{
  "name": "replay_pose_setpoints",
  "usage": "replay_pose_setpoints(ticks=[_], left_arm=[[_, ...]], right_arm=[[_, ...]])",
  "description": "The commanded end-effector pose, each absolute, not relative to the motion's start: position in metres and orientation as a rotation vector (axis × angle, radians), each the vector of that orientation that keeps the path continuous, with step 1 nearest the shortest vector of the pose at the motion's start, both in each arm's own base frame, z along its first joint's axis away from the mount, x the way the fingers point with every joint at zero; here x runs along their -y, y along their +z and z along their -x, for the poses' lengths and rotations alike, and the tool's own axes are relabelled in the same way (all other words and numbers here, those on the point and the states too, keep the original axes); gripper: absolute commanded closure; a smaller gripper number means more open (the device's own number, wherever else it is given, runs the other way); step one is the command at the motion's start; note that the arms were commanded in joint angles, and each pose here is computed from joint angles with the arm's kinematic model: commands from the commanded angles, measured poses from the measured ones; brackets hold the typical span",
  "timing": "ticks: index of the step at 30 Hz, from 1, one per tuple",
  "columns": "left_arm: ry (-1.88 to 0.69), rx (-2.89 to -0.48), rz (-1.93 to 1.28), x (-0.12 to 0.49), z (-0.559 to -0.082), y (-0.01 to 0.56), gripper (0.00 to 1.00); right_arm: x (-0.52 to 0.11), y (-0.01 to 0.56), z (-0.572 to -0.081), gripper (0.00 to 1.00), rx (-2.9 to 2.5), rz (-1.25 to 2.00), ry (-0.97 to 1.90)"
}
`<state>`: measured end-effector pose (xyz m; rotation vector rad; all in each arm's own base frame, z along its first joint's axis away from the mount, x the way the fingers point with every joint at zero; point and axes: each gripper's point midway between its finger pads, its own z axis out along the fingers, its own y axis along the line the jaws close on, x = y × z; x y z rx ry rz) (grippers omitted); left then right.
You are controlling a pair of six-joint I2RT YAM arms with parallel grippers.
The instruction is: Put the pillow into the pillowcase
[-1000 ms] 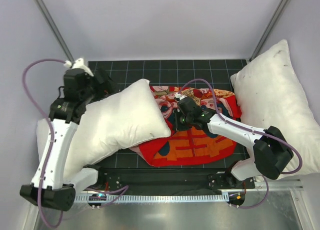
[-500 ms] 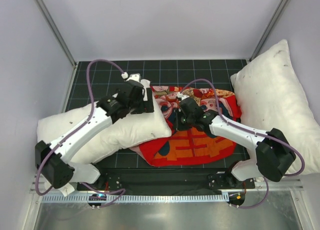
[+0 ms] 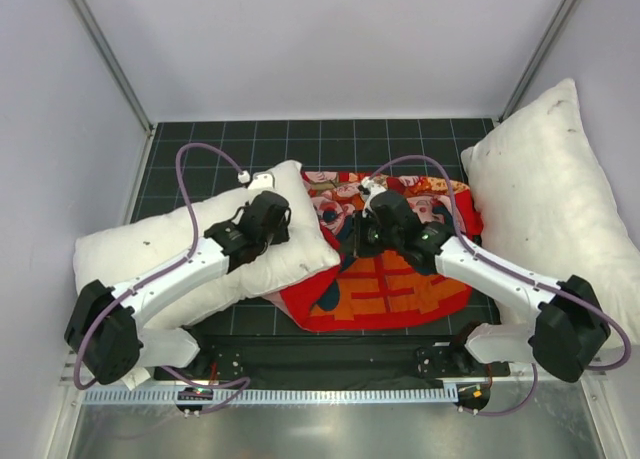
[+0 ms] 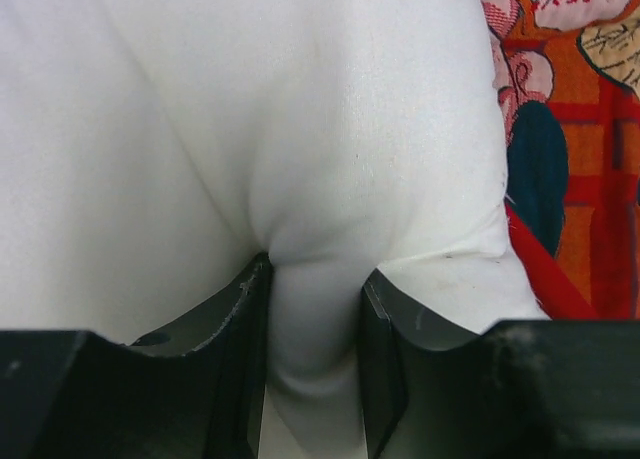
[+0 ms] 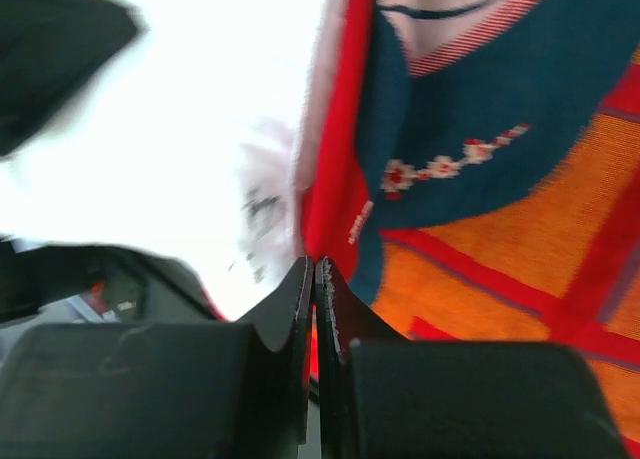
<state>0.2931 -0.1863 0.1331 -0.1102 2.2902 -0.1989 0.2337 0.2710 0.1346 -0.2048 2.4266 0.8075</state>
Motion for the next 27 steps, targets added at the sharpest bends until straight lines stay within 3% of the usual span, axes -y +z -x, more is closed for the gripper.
replay_pose_setpoints(ticks=[1, 7, 11, 13, 17, 21, 25, 27], left_arm=[[0.165, -2.356, 0.134, 0.127, -0.275, 0.087, 0.67], [0.365, -2.31, 0.135, 0.105, -0.283, 0.095, 0.72], [0.376, -2.312, 0.13, 0.105, -0.28, 0.094, 0.83], [0.326, -2.309, 0.093, 0.118, -0.274, 0.096, 0.84], [0.089, -2.303, -0.074, 0.164, -0.25, 0.113, 0.97], [-0.243, -2.458, -0.337, 0.209, -0.197, 0.112, 0.98], [-0.325, -2.58, -0.449, 0.218, -0.154, 0.095, 0.98], [-0.312, -2.629, -0.414, 0.213, -0.147, 0.091, 0.98]], right_arm=[[-0.302, 0.212, -0.22, 0.95, -2.237, 0.266, 1.129], [-0.311, 0.255, -0.202, 0.96, -2.141, 0.313, 1.242], [-0.312, 0.274, -0.204, 0.96, -2.096, 0.311, 1.262], [-0.315, 0.279, -0.208, 0.96, -2.089, 0.314, 1.258], [-0.32, 0.268, -0.233, 0.96, -2.149, 0.301, 1.147], [-0.322, 0.253, -0.257, 0.96, -2.191, 0.264, 1.071], [-0.31, 0.232, -0.272, 0.94, -2.234, 0.239, 0.939], [-0.3, 0.219, -0.275, 0.87, -2.274, 0.215, 0.854]])
